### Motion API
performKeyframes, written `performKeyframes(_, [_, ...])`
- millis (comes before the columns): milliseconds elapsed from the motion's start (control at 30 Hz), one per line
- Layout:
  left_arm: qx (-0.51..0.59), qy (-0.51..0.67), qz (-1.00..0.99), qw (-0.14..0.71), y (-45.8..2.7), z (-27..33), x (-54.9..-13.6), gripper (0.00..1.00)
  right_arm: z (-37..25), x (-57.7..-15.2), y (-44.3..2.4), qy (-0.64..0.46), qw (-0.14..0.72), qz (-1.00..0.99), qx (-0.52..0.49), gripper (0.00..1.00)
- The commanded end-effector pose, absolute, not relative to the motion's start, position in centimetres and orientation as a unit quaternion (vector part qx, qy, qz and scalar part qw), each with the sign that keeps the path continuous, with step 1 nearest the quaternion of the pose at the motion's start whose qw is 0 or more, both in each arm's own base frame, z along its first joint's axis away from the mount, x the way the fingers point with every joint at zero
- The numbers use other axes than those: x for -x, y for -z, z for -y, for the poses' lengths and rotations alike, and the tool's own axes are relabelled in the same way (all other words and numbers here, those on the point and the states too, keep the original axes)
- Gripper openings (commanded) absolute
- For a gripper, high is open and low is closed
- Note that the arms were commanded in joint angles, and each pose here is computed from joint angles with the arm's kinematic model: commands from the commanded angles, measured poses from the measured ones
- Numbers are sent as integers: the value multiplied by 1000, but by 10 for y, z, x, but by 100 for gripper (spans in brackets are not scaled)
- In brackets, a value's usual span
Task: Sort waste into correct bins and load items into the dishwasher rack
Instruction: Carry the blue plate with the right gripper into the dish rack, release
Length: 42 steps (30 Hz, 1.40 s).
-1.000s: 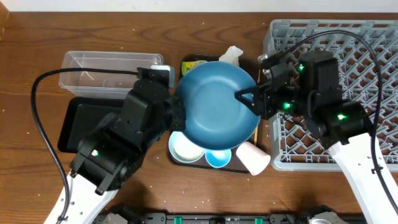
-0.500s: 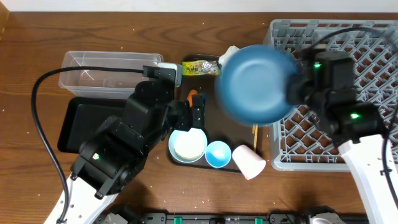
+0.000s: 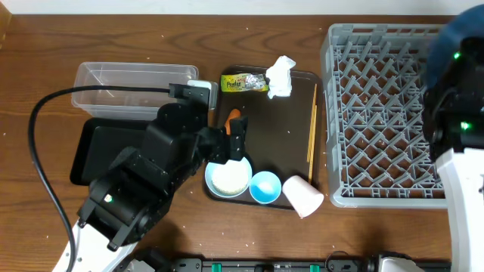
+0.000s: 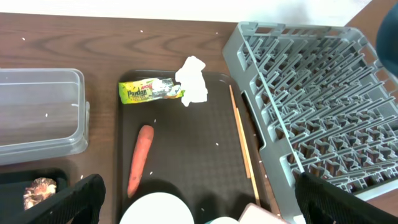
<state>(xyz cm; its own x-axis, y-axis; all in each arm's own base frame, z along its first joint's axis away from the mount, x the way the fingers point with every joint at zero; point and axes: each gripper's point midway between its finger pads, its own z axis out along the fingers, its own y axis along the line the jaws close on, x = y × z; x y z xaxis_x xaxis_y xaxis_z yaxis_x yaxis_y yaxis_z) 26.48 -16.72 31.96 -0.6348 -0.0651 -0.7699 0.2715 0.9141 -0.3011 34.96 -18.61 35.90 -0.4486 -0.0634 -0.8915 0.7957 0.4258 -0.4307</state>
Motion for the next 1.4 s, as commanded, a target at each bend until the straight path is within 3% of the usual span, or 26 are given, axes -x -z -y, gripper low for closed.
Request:
performKeyframes(0, [-62,204,-874,436,-331,164,-260,98,201,-371,-345,540,364,-750,-118,1])
performKeyframes(267, [-62,205,-874,437,-333,160,-254,98,205,-412,-286,590,209,-775,83,1])
performKeyframes(567, [-75,221,-876,421,-331,166,-248,98,192,-432,-251,579,183,-785,125,1])
performKeyframes(600, [-75,222,-876,421,-331,166,-248,98,189,-434,-248,576,184,-785,130,5])
performKeyframes(667, [-74,221,-876,421,-331,166,-248,98,180,-438,-245,568,189,-787,146,37])
performKeyframes(767, [-74,221,-876,421,-331,166,-248,98,167,-443,-244,562,205,-788,148,57])
performKeyframes(833, [-74,221,-876,421,-331,166,-248,98,162,-445,-244,558,216,-789,141,80])
performKeyframes(900, [-75,221,-876,421,-331,166,-248,98,160,-446,-244,554,224,-791,132,90])
performKeyframes(1033, [-75,221,-876,421,-331,166,-248,98,156,-448,-245,541,258,-795,92,99])
performKeyframes(1367, [-75,221,-877,421,-330,166,-248,98,109,-466,-257,463,371,-802,65,99])
